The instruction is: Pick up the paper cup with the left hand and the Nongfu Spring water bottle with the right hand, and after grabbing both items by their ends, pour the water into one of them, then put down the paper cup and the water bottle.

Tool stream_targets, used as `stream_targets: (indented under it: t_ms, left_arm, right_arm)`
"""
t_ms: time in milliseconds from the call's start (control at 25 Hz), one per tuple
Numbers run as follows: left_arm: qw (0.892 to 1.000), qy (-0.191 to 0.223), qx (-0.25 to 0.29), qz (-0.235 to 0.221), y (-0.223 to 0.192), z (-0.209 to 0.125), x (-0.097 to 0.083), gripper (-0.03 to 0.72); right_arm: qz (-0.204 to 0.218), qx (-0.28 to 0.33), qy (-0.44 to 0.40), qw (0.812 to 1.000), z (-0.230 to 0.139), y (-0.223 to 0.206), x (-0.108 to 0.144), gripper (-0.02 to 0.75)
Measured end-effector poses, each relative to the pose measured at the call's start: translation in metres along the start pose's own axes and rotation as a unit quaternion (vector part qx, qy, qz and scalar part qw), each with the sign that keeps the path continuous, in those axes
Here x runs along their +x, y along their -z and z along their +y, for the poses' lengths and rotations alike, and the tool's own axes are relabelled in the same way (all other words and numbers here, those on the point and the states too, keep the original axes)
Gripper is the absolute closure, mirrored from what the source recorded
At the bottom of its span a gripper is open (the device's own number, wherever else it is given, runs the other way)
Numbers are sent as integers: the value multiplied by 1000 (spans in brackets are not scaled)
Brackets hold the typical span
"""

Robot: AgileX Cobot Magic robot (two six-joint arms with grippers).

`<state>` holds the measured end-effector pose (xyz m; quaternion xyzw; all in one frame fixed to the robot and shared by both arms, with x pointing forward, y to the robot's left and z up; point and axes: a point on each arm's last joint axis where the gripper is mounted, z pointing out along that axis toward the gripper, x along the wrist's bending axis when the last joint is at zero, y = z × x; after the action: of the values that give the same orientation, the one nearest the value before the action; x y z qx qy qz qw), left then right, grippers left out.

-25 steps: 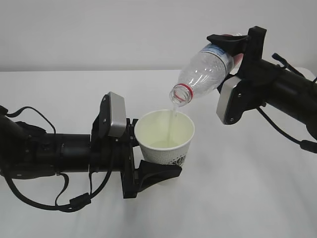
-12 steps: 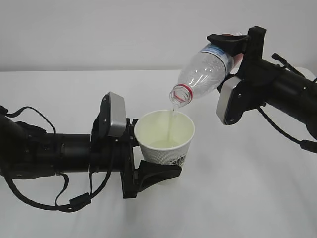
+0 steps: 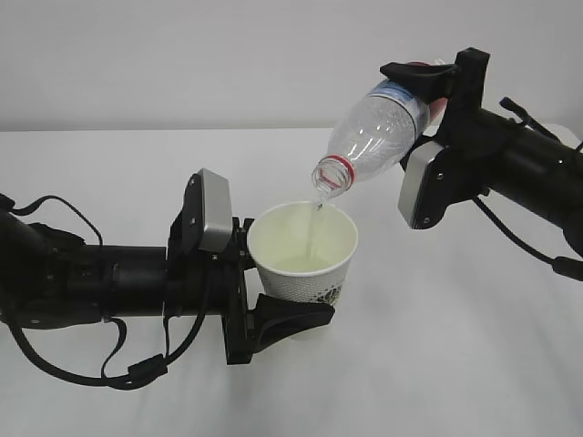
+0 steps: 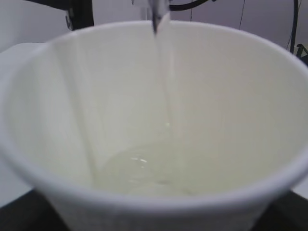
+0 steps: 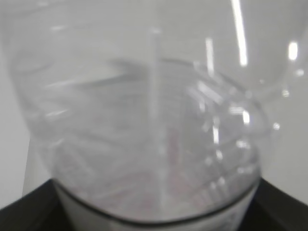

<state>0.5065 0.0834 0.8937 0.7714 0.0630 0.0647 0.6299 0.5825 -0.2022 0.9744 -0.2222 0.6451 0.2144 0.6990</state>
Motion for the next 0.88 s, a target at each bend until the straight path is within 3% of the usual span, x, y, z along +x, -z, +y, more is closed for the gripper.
stream_targets:
  t_ms: [880]
  left_arm:
    - [1000,0,1,0,0,0,0,89]
  right_arm:
    - [-1,0,0,1000,0,0,0,197]
